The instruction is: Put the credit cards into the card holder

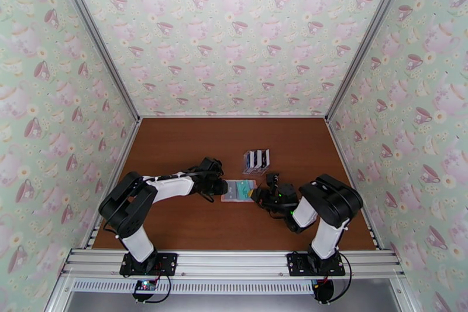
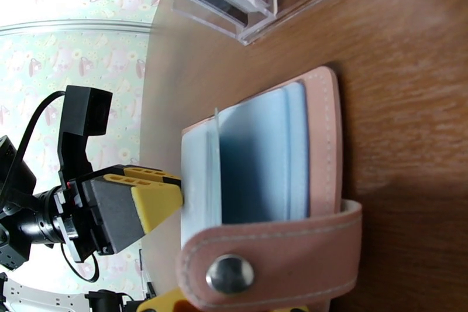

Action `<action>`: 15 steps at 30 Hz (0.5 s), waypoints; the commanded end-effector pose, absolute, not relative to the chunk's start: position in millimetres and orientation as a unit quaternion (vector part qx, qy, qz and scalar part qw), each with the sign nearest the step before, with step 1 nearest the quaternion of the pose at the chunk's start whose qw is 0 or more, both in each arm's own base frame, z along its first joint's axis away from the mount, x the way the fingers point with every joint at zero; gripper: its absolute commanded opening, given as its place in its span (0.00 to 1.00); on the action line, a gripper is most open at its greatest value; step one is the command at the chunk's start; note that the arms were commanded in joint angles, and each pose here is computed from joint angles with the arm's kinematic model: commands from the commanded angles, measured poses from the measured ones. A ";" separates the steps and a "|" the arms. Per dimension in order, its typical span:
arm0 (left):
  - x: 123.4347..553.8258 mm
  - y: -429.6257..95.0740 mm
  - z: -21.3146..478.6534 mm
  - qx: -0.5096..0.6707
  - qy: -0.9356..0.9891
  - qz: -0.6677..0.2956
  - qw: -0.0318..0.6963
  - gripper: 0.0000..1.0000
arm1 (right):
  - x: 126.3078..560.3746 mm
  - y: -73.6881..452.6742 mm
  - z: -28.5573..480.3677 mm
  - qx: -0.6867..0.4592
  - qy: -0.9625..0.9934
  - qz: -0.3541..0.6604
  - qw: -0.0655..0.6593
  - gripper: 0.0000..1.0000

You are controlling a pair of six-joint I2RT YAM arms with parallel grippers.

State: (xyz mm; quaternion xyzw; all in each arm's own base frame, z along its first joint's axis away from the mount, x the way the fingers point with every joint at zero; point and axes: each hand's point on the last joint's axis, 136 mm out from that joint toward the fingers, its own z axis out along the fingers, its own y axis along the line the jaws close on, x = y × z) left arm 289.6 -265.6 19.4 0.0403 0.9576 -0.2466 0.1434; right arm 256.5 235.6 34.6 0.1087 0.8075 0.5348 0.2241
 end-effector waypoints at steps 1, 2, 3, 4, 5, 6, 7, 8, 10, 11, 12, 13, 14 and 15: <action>267.3 -256.0 -5.1 0.036 0.968 -0.225 0.102 0.25 | 256.6 241.2 46.9 0.099 0.787 0.566 0.225 0.00; 267.9 -256.4 -4.5 0.036 0.968 -0.226 0.103 0.25 | 256.4 241.4 44.6 0.099 0.789 0.564 0.223 0.00; 267.2 -256.1 -4.9 0.037 0.968 -0.225 0.102 0.25 | 256.3 241.4 43.1 0.099 0.790 0.563 0.223 0.00; 267.4 -255.9 -5.2 0.036 0.968 -0.224 0.102 0.25 | 256.5 241.4 42.5 0.099 0.790 0.562 0.223 0.00; 267.6 -256.0 -5.1 0.036 0.968 -0.224 0.102 0.25 | 256.1 241.1 41.6 0.099 0.791 0.561 0.222 0.00; 267.7 -256.2 -4.8 0.036 0.968 -0.225 0.103 0.25 | 256.2 240.9 41.4 0.098 0.791 0.560 0.223 0.00; 267.2 -255.7 -5.8 0.035 0.969 -0.224 0.101 0.25 | 255.8 241.1 41.2 0.098 0.792 0.560 0.222 0.00; 267.2 -256.0 -5.7 0.035 0.968 -0.225 0.101 0.25 | 255.9 241.0 40.4 0.098 0.793 0.559 0.222 0.00; 266.9 -256.4 -6.2 0.034 0.968 -0.227 0.101 0.25 | 256.7 240.7 38.7 0.099 0.794 0.557 0.223 0.00; 267.0 -256.5 -6.3 0.034 0.968 -0.227 0.101 0.25 | 257.3 240.6 38.1 0.100 0.795 0.556 0.223 0.00; 266.3 -257.0 -6.4 0.034 0.968 -0.228 0.100 0.25 | 257.8 240.7 36.7 0.101 0.795 0.555 0.223 0.00; 266.2 -257.3 -6.1 0.034 0.968 -0.228 0.100 0.25 | 258.7 240.7 36.1 0.101 0.795 0.554 0.223 0.00; 266.6 -257.1 -5.9 0.034 0.968 -0.228 0.101 0.25 | 259.6 241.4 35.2 0.102 0.796 0.554 0.222 0.00; 265.9 -256.5 -6.2 0.033 0.968 -0.228 0.100 0.24 | 260.2 241.7 34.4 0.102 0.796 0.554 0.222 0.00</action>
